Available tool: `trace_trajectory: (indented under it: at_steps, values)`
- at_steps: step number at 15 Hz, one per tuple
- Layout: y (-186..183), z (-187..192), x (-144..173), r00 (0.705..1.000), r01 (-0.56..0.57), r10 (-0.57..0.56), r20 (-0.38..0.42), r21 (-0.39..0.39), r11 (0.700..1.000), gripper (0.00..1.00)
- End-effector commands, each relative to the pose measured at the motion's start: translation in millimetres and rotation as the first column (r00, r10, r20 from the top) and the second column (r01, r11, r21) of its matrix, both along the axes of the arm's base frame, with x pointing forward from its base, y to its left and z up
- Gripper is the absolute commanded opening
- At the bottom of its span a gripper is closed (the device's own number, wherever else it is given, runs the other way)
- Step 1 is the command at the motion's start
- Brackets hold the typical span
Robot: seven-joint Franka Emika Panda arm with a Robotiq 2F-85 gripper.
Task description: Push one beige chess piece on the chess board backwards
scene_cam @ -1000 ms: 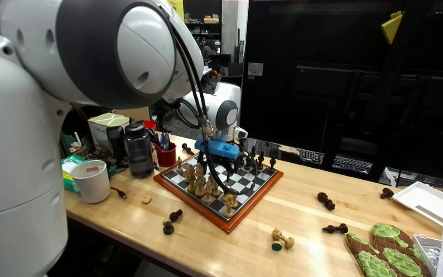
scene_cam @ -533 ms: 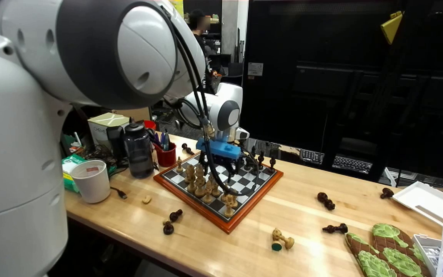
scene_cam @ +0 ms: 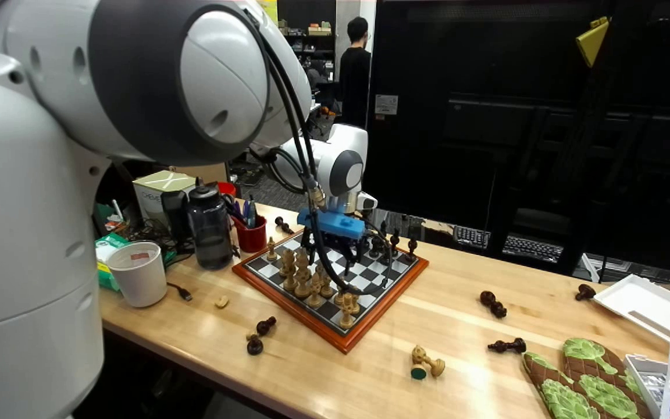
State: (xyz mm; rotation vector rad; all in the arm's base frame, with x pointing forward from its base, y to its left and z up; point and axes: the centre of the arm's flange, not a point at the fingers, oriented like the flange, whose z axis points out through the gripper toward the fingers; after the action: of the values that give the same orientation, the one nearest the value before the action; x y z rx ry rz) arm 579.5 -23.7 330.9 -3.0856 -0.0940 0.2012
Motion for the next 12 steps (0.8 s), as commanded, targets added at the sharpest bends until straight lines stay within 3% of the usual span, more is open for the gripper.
trace_trajectory:
  at_steps: [1, 12]
  values:
    - [-2.2, 2.7, 2.4, 1.0, -0.009, 0.01, -0.01, 0.027, 1.0, 1.0]
    - [0.2, 5.7, 19.3, 0.999, -0.036, 0.036, 0.005, 0.023, 0.999, 1.0]
